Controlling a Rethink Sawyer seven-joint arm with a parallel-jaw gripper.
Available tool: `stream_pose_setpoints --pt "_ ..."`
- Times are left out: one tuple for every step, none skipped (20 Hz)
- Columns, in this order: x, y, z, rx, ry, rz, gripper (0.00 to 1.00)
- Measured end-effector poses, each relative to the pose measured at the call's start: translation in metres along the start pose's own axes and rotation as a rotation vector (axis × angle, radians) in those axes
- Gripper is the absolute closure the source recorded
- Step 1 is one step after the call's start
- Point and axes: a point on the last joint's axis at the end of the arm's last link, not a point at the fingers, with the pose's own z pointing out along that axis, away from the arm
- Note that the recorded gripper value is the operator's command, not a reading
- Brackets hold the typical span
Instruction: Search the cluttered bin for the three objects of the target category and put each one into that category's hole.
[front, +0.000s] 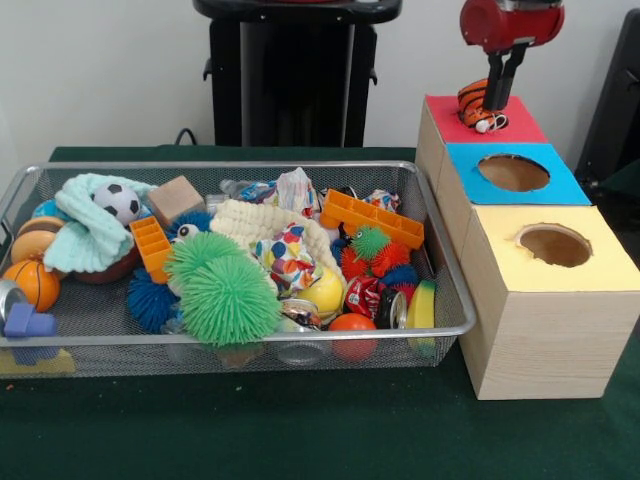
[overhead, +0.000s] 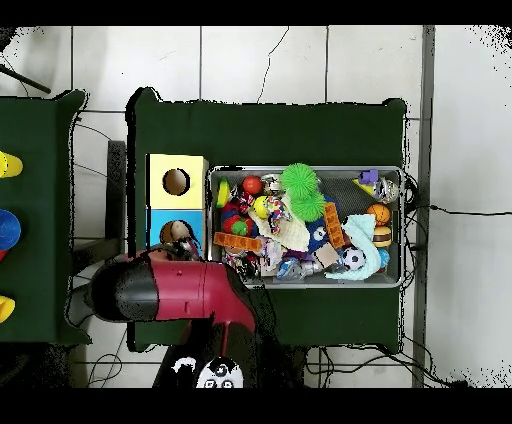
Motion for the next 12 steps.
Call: stream_pose_setpoints --pt "0.001 0.002 -0.002 -0.002 -0.002 0.005 1.0" --pt "0.002 0.003 -0.002 -0.003 -0.003 0.009 1.0" --pt "0.004 0.005 -0.003 -0.005 -0.005 0.017 1.0" --pt "0.007 0.006 -0.003 -0.005 -0.006 0.025 1.0" --pt "0.01 0.007 -0.003 -0.005 -0.009 0.032 1.0" --pt "0.012 0.009 -0.002 -0.005 -0.011 0.039 1.0" --pt "0.016 0.01 -0.002 -0.004 -0.014 0.044 1.0" --pt "0.018 0.011 -0.002 -0.003 -0.016 0.049 1.0" --pt "0.022 0.013 -0.001 -0.003 -0.018 0.053 1.0" --pt "0.025 0.015 -0.001 -0.002 -0.019 0.057 1.0" --pt "0.03 0.017 -0.001 -0.001 -0.021 0.059 1.0" --pt "0.033 0.018 -0.001 0.0 -0.022 0.061 1.0"
